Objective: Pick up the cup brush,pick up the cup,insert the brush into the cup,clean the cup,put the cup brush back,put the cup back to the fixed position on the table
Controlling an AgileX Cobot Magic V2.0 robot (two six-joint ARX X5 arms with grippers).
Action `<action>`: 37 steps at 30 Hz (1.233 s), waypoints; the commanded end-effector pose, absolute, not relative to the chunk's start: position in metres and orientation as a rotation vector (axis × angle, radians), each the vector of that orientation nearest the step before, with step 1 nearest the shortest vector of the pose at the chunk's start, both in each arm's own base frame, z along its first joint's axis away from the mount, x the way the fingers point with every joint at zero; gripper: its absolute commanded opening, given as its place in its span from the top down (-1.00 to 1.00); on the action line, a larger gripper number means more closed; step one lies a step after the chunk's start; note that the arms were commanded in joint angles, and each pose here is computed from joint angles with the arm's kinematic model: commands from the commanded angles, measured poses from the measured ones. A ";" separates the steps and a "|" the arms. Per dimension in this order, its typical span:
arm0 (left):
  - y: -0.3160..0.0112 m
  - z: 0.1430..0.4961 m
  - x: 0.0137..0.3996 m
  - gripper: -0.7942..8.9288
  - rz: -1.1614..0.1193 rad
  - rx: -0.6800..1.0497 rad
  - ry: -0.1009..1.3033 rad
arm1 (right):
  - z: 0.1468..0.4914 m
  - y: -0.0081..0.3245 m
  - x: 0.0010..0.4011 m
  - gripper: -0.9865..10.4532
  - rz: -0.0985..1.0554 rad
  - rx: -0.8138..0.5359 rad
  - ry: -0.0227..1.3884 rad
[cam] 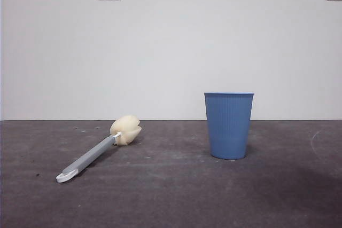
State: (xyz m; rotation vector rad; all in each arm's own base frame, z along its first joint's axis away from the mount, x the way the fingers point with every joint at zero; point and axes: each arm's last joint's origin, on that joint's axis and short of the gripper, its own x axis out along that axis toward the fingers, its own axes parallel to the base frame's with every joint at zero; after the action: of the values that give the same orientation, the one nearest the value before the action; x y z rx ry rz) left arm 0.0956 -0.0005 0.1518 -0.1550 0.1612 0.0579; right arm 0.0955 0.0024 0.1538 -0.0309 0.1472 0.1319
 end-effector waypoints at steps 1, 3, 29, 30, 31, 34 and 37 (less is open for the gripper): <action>-0.001 0.148 0.096 0.84 0.046 -0.210 0.162 | 0.149 0.003 0.096 0.82 0.139 -0.008 0.163; -0.002 0.148 0.096 0.84 0.007 -0.214 0.167 | 0.150 0.003 0.096 0.82 0.137 0.007 0.146; -0.008 0.247 0.075 0.85 -0.223 -0.292 0.170 | 0.251 0.011 0.100 0.85 0.402 0.281 0.216; -0.009 0.254 0.075 0.85 -0.241 -0.287 0.189 | 0.259 0.011 0.102 0.85 0.422 0.262 0.242; -0.009 0.261 0.075 0.85 -0.257 -0.276 0.208 | 0.267 0.012 0.105 0.85 0.440 0.242 0.265; -0.010 0.280 0.076 0.85 -0.299 -0.251 0.262 | 0.290 0.012 0.110 0.85 0.479 0.195 0.333; -0.012 0.298 0.078 0.85 -0.350 -0.221 0.333 | 0.313 0.013 0.115 0.85 0.498 0.137 0.416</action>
State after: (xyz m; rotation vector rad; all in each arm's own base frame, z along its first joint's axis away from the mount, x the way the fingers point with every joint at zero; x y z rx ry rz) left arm 0.0778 -0.0117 0.2931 -0.2626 0.3237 -0.3298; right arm 0.1153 0.0123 0.3057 0.2113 0.4198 0.4770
